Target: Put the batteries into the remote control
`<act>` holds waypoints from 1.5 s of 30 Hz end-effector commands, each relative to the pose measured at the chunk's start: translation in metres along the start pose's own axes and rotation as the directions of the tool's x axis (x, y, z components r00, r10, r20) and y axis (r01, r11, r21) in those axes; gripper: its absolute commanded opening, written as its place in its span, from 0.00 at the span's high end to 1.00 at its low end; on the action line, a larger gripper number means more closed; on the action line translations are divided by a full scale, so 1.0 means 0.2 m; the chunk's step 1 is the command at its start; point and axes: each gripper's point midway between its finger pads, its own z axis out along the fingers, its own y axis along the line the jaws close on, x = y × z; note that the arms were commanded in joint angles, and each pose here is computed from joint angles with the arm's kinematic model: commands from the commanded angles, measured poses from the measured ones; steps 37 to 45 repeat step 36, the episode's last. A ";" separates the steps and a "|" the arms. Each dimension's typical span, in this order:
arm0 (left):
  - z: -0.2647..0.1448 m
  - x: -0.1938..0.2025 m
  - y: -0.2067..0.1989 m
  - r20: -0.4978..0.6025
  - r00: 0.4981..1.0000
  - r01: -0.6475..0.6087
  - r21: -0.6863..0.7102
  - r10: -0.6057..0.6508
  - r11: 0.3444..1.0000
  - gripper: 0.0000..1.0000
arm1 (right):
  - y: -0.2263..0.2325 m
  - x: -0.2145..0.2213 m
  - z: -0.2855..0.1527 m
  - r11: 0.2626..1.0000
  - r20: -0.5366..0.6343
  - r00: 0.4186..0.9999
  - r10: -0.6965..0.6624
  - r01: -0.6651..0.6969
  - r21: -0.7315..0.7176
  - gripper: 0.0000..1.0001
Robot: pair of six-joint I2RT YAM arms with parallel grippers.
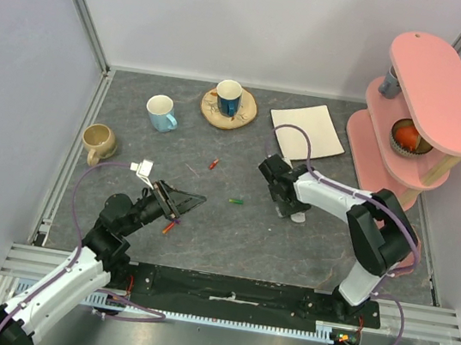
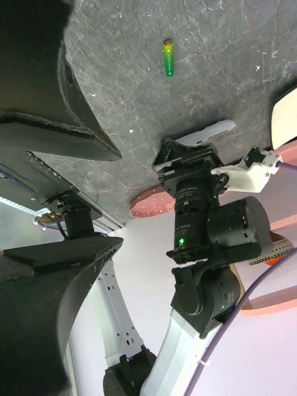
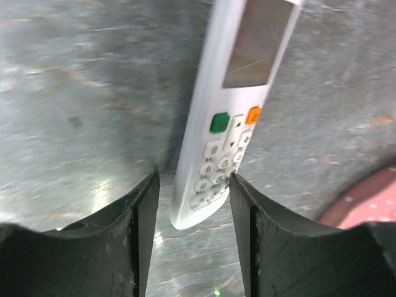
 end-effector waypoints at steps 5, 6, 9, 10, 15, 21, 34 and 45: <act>0.00 0.00 0.07 -0.014 0.997 -0.071 -0.069 0.071 0.995 0.34 | 0.10 -0.20 -0.35 0.963 0.200 0.966 0.163 -0.112 -0.246 0.28; 0.00 0.01 0.09 -0.023 0.997 -0.071 -0.089 0.069 0.994 0.32 | 0.09 -0.20 -0.37 0.962 0.209 0.964 0.167 -0.112 -0.250 0.26; 0.00 0.02 0.15 -0.044 0.997 -0.073 -0.150 0.067 0.986 0.29 | 0.03 -0.15 -0.43 0.961 0.241 0.951 0.195 -0.135 -0.242 0.23; 0.00 0.03 0.17 -0.052 0.997 -0.066 -0.177 0.057 0.982 0.29 | 0.02 -0.15 -0.44 0.959 0.254 0.945 0.207 -0.145 -0.243 0.23; 0.00 0.04 0.20 -0.072 0.997 -0.053 -0.223 0.038 0.973 0.25 | -0.02 -0.10 -0.56 0.912 0.402 0.849 0.343 -0.199 -0.358 0.23; -0.04 -0.05 0.36 -0.018 0.999 -0.034 -0.454 0.029 0.890 0.07 | -0.01 -0.08 -0.74 0.798 0.533 0.661 0.528 -0.171 -0.577 0.18; -0.04 -0.14 0.37 -0.003 0.999 -0.042 -0.574 0.049 0.818 0.04 | -0.17 -0.07 -0.92 0.681 0.564 0.410 0.716 -0.238 -0.692 0.02; -0.04 -0.16 0.36 -0.036 0.996 -0.089 -0.581 0.084 0.809 0.02 | -0.17 -0.07 -0.90 0.673 0.546 0.416 0.727 -0.275 -0.686 0.02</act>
